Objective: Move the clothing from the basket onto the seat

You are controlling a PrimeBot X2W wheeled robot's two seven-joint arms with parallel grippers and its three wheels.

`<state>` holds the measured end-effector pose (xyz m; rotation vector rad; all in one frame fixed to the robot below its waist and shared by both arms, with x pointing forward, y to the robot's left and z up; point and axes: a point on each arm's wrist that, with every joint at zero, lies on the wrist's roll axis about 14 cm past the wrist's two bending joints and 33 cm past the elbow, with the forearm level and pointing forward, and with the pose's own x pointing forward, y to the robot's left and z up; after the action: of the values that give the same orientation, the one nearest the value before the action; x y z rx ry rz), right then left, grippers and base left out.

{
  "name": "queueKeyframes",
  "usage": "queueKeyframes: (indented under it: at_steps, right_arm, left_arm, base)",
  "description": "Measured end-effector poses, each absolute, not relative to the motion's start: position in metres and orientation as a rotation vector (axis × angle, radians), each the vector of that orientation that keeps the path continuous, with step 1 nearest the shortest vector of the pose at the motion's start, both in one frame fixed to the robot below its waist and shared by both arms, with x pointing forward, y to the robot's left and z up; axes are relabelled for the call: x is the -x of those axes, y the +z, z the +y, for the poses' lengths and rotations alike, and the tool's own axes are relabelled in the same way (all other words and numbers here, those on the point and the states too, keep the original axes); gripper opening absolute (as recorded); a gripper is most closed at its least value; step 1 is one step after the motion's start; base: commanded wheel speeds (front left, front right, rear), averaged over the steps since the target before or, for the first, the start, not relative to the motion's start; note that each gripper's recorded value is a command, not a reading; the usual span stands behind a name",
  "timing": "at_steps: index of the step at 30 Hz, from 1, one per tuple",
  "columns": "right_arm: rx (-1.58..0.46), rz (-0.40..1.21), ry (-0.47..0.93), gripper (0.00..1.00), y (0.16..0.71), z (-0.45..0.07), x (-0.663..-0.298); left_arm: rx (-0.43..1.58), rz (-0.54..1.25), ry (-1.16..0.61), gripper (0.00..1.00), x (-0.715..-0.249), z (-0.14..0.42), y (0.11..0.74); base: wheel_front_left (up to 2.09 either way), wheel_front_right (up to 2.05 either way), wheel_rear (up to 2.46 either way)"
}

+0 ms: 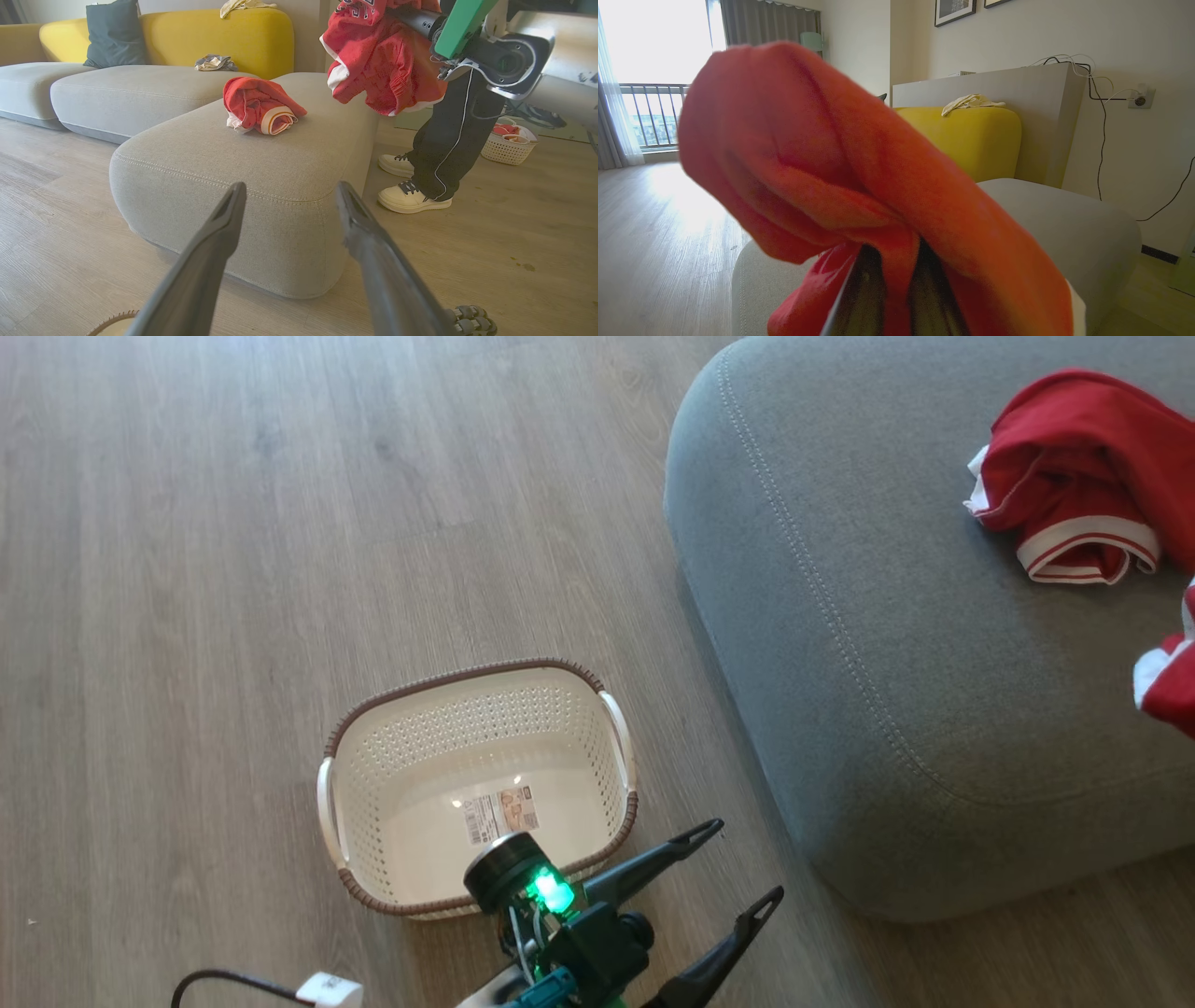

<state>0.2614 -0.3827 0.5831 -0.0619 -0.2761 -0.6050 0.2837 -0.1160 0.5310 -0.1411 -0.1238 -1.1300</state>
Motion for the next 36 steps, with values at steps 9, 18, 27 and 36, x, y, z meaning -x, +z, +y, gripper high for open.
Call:
queueKeyframes:
  at_steps: [9,18,27,36]
  right_arm:
    - [0.051,-0.266,-0.603,0.0,0.579,-0.383,-0.267]
    - [0.053,-0.29,-0.604,0.0,0.585,-0.387,-0.29]
    - [0.053,-0.39,-0.628,0.0,0.62,-0.403,-0.354]
    - [0.12,-0.41,-0.627,0.0,0.65,-0.427,-0.432]
  left_arm:
    - [0.149,-0.112,-1.124,1.0,-0.286,-0.113,0.527]
    - [0.154,-0.085,-1.102,1.0,-0.297,-0.102,0.516]
    - [0.157,-0.05,-1.115,1.0,-0.326,-0.084,0.492]
    - [0.169,0.004,-1.144,1.0,-0.35,-0.071,0.455]
  base:
    - [0.0,0.0,0.0]
    - [0.0,0.0,0.0]
    - [0.0,0.0,0.0]
    - [0.0,0.0,0.0]
